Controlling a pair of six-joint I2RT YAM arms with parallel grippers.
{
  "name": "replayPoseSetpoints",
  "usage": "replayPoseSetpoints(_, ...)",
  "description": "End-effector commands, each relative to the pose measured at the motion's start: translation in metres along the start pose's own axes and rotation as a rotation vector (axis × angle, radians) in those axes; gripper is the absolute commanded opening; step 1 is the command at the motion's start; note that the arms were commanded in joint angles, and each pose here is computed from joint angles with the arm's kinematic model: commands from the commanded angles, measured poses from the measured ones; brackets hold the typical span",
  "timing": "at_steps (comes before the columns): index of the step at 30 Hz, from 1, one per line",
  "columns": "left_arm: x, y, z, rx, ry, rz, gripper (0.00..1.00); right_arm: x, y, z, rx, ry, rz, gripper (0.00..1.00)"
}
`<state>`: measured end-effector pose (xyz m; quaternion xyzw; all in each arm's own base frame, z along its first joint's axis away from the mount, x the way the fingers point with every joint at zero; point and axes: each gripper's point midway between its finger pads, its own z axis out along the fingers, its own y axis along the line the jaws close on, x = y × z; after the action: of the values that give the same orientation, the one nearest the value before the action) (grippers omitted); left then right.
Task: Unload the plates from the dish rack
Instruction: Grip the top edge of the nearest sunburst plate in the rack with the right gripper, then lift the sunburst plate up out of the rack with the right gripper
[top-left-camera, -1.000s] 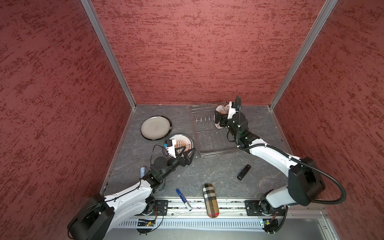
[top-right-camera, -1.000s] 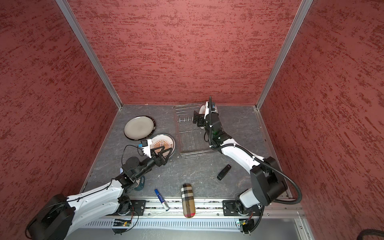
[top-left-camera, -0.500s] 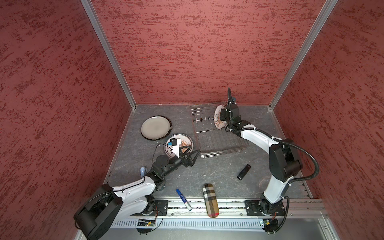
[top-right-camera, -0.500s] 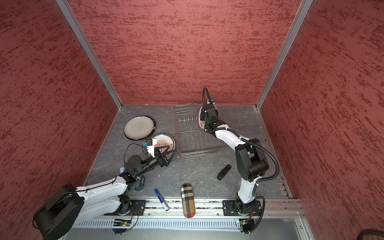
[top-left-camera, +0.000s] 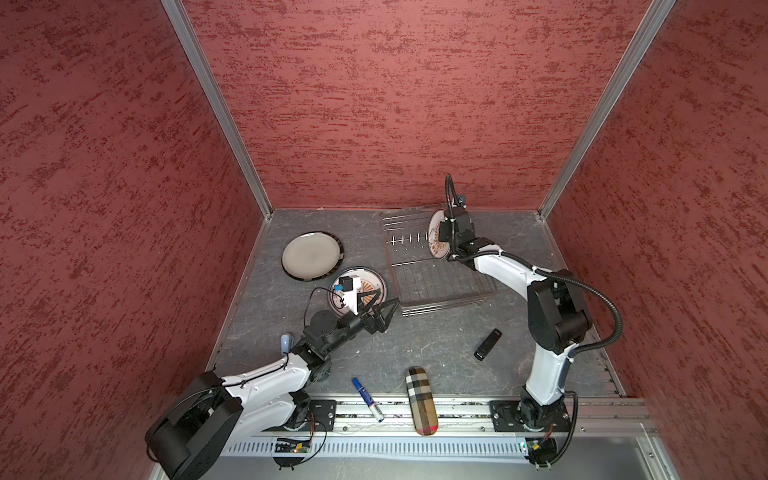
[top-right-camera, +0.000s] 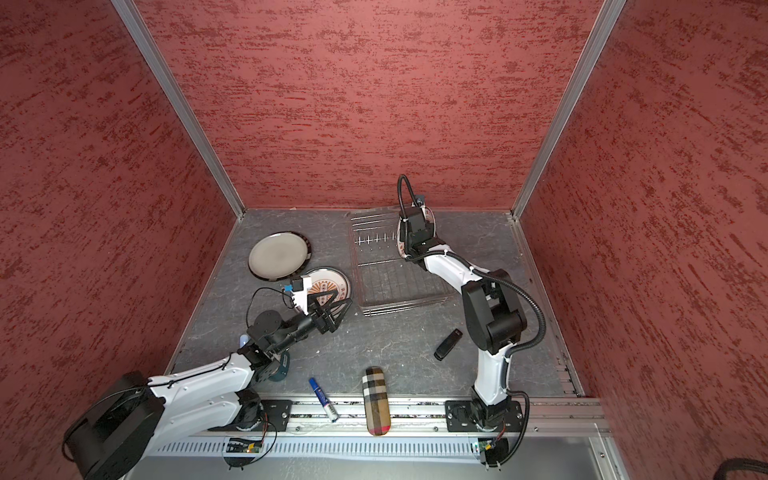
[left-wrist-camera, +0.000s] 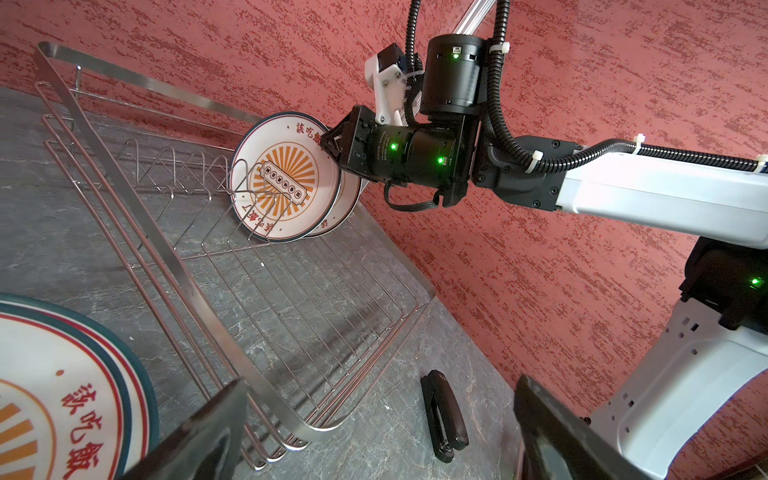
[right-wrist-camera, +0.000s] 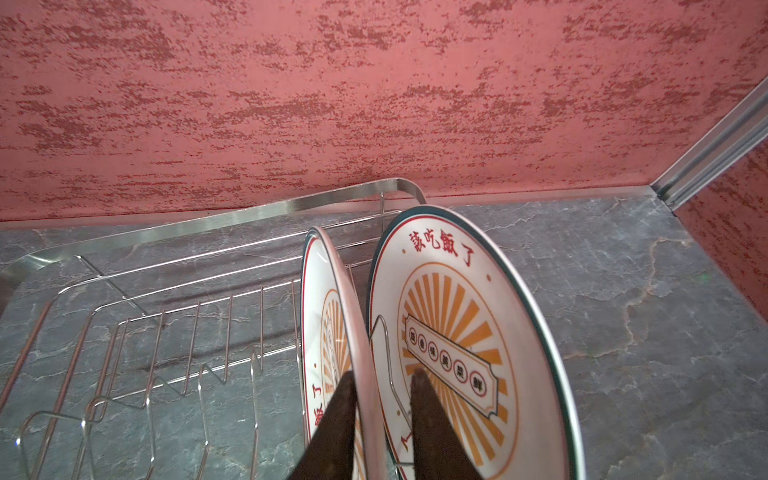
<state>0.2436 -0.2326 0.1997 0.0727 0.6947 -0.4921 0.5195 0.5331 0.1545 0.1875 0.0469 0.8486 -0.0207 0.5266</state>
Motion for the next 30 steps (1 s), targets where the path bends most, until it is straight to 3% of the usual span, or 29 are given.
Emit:
replayPoseSetpoints(1,-0.007,-0.006,0.005,0.017,-0.017,0.022,1.00,-0.010,0.001,0.004,0.018,-0.026,-0.016,0.22)
replayPoseSetpoints(5,-0.007,-0.003,0.006,-0.001,-0.015,0.013,0.99,-0.007,0.003,0.006,0.017,-0.039,-0.041,0.18)
replayPoseSetpoints(11,-0.006,0.001,0.009,-0.016,-0.013,0.007,0.99,-0.014,-0.002,0.003,0.055,-0.055,-0.055,0.04)
replayPoseSetpoints(21,-0.006,0.002,0.011,-0.018,-0.012,-0.002,0.99,-0.030,-0.005,-0.015,0.095,-0.107,-0.069,0.00)
replayPoseSetpoints(30,-0.007,0.002,0.011,-0.020,-0.019,-0.010,0.99,-0.063,-0.008,-0.054,0.119,-0.199,-0.075,0.00)
